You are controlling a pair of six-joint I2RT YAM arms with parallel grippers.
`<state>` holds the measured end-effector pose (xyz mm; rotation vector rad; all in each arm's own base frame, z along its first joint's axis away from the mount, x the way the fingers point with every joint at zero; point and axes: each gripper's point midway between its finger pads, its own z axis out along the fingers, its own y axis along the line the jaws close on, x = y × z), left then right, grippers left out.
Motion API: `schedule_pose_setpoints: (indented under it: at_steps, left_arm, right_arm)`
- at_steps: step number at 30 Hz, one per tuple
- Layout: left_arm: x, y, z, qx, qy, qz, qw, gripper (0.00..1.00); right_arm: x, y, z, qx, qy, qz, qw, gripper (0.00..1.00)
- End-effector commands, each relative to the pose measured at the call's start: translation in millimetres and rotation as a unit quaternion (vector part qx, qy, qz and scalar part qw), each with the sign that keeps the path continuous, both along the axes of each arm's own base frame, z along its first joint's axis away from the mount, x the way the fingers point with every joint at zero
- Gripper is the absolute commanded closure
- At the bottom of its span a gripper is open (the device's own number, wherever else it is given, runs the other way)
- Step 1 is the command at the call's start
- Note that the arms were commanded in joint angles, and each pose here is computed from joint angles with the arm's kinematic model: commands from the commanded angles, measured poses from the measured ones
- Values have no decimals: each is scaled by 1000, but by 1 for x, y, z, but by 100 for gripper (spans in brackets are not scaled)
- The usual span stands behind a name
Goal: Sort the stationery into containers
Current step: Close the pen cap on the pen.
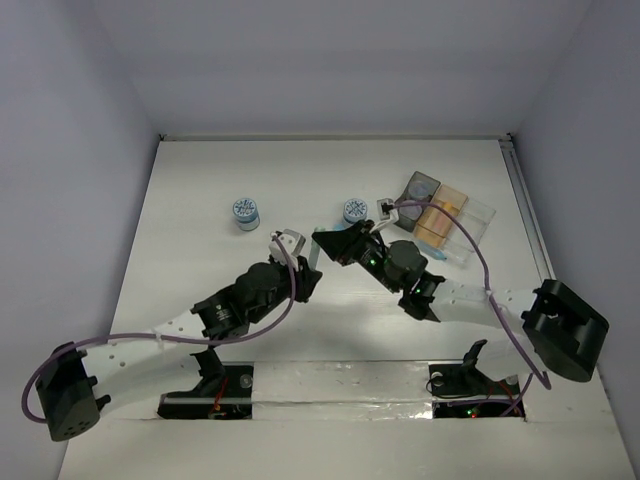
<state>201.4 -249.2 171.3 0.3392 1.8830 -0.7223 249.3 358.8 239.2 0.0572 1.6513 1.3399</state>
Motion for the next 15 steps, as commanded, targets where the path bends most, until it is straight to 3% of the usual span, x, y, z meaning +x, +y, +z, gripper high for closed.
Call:
schedule_pose_setpoints:
  at_steps: [1,3,6,7,9,15]
  left_arm:
    - [28,-10,180,-234,-159,33,958,100]
    - [24,-17,162,-227,-141,14,963,98]
    - [15,-19,134,-228,-110,-3,967,81]
    - [11,-17,131,-235,-102,-6,967,70]
    - [6,-18,105,-223,-79,-17,971,58]
    - [-14,-17,57,-204,-29,-48,977,40]
  right_arm:
    - [-68,19,-85,-159,84,120,976,100]
    - [-36,15,-63,-164,66,52,983,100]
    - [5,2,-39,-140,60,-3,988,100]
    - [27,-5,-28,-128,59,-29,990,100]
    - [49,-10,-16,-114,59,-54,990,100]
    - [129,-35,23,-81,50,-145,985,100]
